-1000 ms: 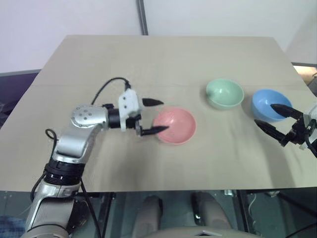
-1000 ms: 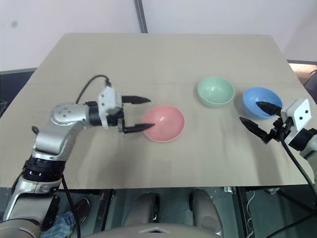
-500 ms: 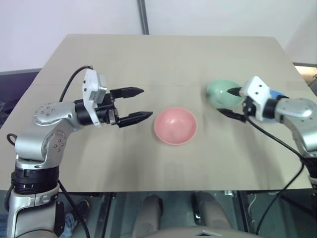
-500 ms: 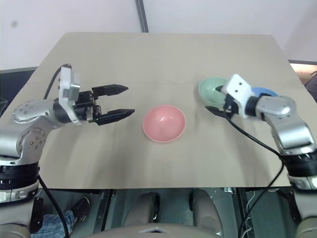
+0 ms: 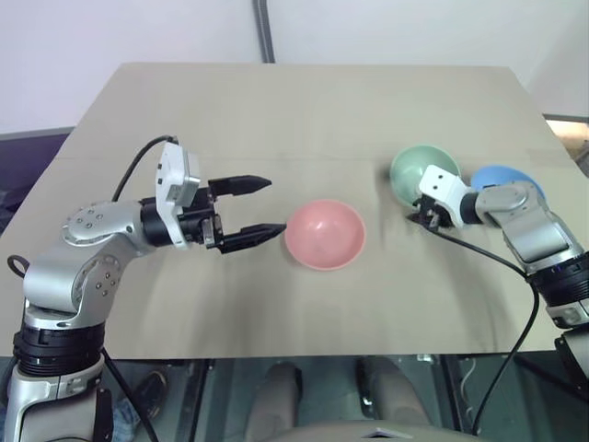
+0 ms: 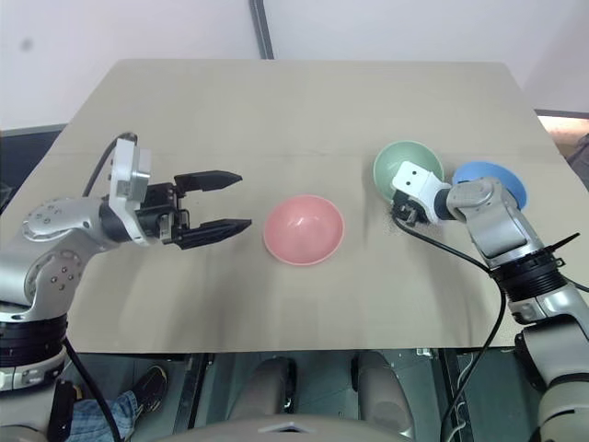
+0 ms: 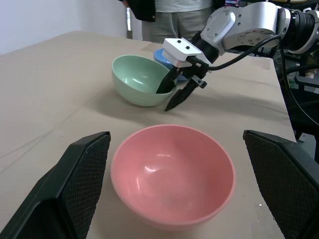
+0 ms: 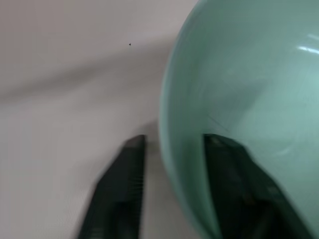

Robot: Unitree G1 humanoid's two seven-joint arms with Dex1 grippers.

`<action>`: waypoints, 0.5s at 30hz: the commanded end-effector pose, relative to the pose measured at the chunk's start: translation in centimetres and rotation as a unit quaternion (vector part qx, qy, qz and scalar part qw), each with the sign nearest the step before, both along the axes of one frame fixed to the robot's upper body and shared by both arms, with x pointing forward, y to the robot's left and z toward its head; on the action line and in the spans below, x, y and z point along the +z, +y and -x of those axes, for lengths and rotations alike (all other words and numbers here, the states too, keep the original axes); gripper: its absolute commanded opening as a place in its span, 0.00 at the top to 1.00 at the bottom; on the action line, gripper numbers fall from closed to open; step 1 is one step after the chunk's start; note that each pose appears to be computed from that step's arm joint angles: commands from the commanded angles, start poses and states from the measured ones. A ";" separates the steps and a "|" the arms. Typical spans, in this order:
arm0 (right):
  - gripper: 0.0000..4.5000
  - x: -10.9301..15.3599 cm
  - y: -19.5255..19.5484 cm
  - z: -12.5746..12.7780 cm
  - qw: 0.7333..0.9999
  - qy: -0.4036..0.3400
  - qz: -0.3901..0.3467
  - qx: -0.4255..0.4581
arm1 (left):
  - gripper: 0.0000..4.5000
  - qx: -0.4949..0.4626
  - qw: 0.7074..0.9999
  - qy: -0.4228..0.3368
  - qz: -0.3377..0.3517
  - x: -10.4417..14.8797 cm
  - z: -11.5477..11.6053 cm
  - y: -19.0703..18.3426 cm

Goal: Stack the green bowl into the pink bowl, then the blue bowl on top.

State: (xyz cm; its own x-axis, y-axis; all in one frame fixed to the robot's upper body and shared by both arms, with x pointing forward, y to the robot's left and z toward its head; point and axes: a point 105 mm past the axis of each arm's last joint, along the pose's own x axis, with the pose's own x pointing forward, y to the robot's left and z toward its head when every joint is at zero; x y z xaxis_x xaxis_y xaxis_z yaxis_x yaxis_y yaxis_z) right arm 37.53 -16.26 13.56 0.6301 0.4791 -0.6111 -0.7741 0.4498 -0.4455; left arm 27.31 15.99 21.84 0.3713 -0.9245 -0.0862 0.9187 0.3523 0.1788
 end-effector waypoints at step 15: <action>1.00 8.0 7.5 4.0 0.979 -0.110 -0.034 0.169 | 0.00 0.005 1.000 -0.021 -0.013 0.7 -0.3 0.7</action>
State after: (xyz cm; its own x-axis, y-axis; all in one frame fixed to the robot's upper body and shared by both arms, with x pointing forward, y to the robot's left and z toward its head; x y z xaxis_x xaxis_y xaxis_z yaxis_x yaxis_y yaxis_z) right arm 34.70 -10.07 18.72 0.5520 0.6740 -0.4909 -0.8033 0.2721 -0.5298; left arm 27.56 16.41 21.75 0.3790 -0.9205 -0.0955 0.9155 0.3579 0.1839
